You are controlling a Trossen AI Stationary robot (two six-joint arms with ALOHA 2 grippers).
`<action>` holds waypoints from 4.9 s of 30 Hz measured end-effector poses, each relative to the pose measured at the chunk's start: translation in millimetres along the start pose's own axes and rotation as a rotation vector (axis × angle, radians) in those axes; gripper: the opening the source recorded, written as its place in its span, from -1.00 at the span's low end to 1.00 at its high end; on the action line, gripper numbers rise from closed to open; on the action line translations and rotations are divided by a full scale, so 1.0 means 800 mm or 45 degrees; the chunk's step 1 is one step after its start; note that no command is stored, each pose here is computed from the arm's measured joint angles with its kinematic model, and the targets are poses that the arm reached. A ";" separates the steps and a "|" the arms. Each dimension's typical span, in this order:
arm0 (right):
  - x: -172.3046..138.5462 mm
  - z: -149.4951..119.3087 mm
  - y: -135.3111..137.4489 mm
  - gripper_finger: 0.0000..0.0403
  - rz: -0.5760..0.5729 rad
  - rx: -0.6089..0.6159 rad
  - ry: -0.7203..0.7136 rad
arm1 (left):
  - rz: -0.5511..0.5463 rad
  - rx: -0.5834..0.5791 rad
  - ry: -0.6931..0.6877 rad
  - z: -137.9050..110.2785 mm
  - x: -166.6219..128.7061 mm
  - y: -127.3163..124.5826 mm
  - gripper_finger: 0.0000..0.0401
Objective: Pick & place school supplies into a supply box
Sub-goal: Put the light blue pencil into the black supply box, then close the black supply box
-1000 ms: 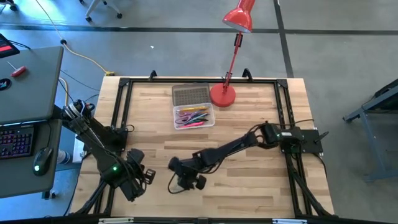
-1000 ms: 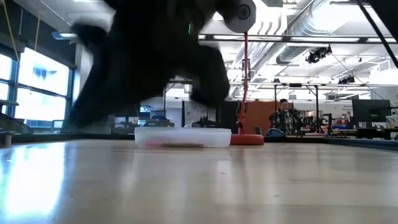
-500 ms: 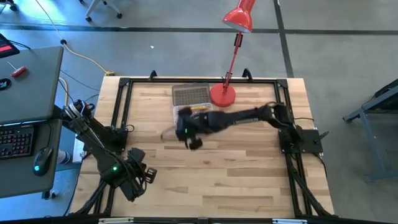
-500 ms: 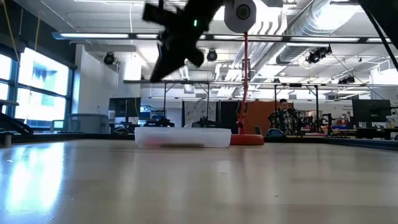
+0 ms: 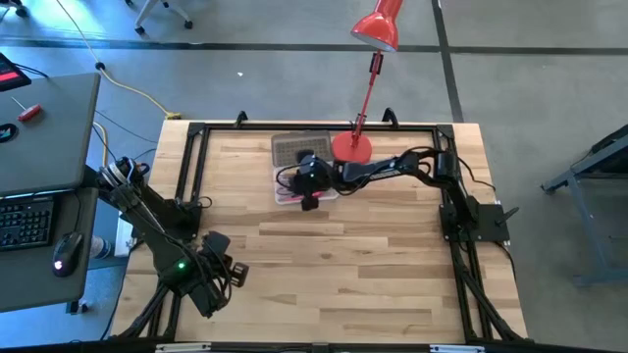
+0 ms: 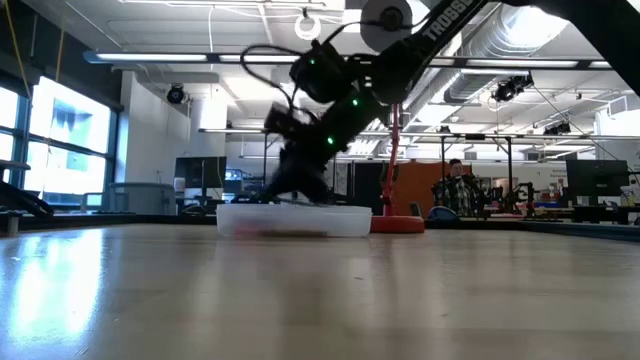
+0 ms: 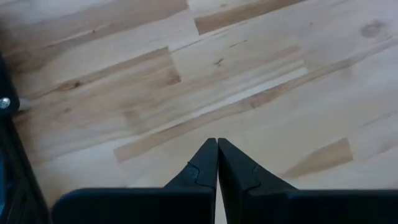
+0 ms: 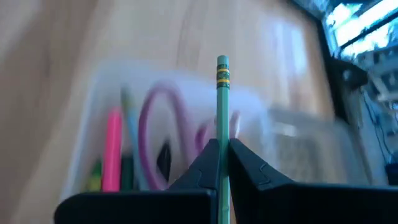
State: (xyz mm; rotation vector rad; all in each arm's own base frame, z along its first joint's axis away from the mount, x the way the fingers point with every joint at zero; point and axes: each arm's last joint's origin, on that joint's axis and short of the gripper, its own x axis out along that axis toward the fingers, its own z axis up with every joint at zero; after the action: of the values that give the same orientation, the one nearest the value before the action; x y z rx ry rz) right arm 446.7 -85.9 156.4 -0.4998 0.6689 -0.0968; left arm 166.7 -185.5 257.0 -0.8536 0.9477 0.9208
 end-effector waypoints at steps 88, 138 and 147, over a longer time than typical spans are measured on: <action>-0.132 0.069 0.201 -0.57 0.688 0.047 0.066 | 0.105 0.082 0.052 0.350 0.218 0.108 -0.95; -0.111 -0.031 0.210 -1.00 0.391 0.204 0.156 | -0.348 0.594 -0.032 0.278 0.110 -0.058 -0.95; -0.110 -0.030 0.208 -1.00 0.358 0.215 0.135 | -0.517 0.662 0.012 0.217 0.102 -0.093 -0.95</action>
State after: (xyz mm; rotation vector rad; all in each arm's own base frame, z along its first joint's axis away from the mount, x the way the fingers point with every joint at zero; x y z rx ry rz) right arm 351.4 71.7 111.9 -0.2361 0.8213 0.0854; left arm 307.7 -35.8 255.2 -0.5697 0.9194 0.2967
